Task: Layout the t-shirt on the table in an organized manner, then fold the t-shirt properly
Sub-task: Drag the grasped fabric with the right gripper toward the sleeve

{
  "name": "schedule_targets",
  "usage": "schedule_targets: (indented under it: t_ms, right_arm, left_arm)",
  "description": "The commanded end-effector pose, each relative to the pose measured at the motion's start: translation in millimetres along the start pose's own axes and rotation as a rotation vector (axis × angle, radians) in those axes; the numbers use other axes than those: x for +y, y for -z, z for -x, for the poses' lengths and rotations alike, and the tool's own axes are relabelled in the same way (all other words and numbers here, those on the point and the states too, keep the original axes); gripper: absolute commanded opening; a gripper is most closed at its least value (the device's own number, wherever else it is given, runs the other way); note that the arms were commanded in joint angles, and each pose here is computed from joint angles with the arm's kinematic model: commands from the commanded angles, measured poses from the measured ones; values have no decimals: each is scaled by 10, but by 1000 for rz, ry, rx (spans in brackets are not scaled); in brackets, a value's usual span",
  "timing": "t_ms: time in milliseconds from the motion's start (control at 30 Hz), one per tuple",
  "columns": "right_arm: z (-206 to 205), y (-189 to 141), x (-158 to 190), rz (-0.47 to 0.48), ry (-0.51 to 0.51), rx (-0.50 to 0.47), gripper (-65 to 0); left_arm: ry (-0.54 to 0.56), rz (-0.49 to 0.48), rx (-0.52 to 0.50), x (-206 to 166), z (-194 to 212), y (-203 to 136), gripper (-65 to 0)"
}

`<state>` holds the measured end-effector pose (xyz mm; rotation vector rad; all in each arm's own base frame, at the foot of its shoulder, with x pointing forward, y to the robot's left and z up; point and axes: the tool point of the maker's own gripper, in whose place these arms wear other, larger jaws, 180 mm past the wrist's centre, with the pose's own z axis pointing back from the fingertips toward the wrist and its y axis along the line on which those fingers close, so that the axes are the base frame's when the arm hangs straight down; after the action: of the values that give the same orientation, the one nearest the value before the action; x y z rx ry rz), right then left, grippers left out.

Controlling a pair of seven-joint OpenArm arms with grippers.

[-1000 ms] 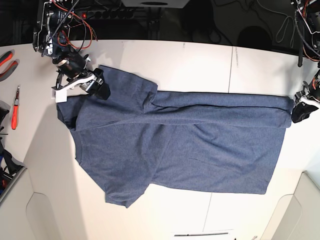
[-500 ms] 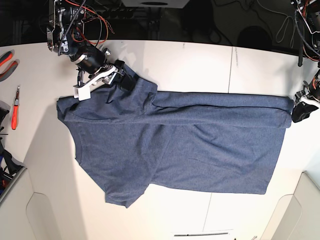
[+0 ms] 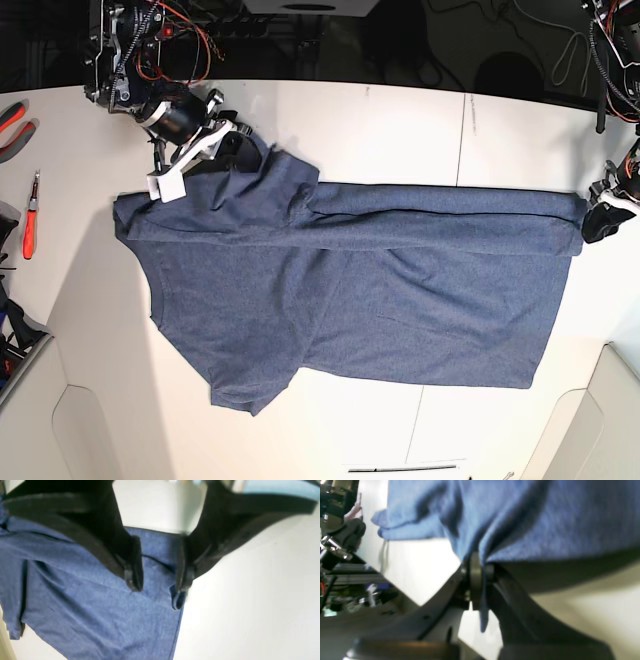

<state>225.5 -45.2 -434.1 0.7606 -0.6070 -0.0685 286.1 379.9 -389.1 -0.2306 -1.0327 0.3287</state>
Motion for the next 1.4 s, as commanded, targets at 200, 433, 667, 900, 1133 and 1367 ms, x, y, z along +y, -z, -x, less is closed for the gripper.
schedule_targets:
  t_ms: [200, 433, 667, 900, 1133, 1367]
  right_arm:
    - [-871, 21, 221, -10, -192, -170, -650]
    - [-1470, 288, 385, 11, -358, -235, -650]
    - [-1672, 663, 514, 15, -438, -199, -542]
    - [-1907, 747, 530, 49, -501, -244, -350]
    - [-2092, 713, 532, 79, -511, -275, -352]
    - [-2215, 470, 296, 145, -444, -282, -650]
  left_arm:
    - [21, 12, -54, 2, -233, -23, -396]
    - [16, 14, -59, -3, -242, -23, -396]
    - [17, 14, -58, -2, -242, -22, -396]
    - [17, 14, -58, -2, -241, -22, -396]
    - [17, 14, -57, -2, -240, -22, -396]
    - [-12, 28, -72, -20, -251, -41, -621]
